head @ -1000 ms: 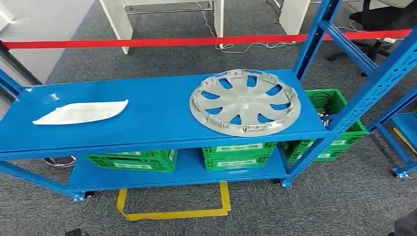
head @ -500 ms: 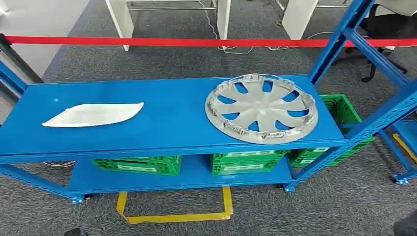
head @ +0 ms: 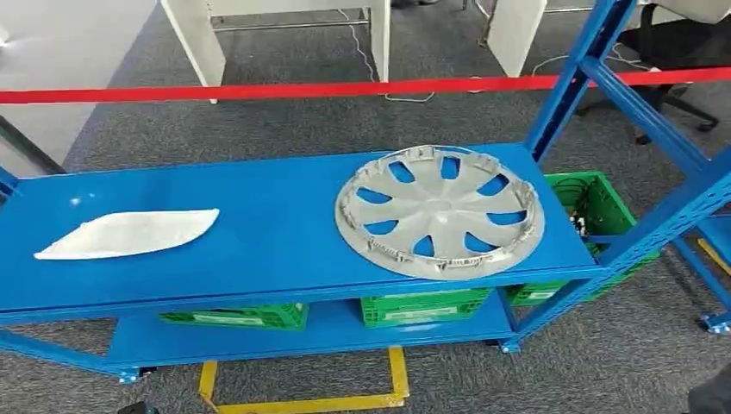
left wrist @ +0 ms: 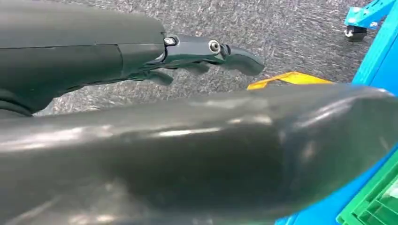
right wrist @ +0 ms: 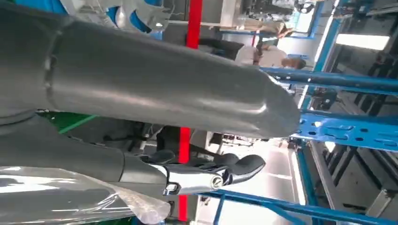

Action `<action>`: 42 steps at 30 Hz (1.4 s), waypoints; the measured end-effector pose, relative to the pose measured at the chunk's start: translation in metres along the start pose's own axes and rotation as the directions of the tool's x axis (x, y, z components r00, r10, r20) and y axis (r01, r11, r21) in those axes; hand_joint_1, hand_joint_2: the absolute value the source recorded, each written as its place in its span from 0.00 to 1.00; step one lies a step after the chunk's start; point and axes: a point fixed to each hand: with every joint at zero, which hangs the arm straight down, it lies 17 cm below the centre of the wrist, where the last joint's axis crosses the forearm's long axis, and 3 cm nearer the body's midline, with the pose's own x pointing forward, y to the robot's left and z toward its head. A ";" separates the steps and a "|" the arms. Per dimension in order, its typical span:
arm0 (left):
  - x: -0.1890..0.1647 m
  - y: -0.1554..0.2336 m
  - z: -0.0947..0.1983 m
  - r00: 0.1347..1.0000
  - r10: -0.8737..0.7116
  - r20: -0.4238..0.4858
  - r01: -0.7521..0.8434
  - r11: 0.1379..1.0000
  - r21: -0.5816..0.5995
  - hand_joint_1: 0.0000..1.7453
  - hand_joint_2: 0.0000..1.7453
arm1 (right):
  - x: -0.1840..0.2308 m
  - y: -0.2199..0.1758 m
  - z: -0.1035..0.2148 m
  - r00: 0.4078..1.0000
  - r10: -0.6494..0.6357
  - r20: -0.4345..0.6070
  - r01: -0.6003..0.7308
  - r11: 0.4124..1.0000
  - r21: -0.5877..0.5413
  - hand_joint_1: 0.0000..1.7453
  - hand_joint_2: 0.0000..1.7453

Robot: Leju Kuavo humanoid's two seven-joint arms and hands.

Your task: Take the parts from the cabinet and place them on the table.

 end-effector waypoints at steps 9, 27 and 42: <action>-0.004 0.005 0.001 1.000 -0.022 -0.006 0.022 1.000 0.017 0.00 0.00 | -0.001 0.002 0.000 1.000 -0.013 -0.008 0.013 1.000 0.008 0.00 0.00; -0.001 -0.001 -0.001 1.000 -0.014 -0.020 0.014 1.000 -0.001 0.00 0.00 | -0.107 0.015 0.002 0.947 0.141 -0.290 -0.088 0.978 0.188 0.00 0.00; -0.002 0.000 -0.002 1.000 -0.008 -0.021 0.008 1.000 0.003 0.00 0.00 | -0.122 0.016 0.004 0.937 0.162 -0.310 -0.097 0.972 0.213 0.00 0.00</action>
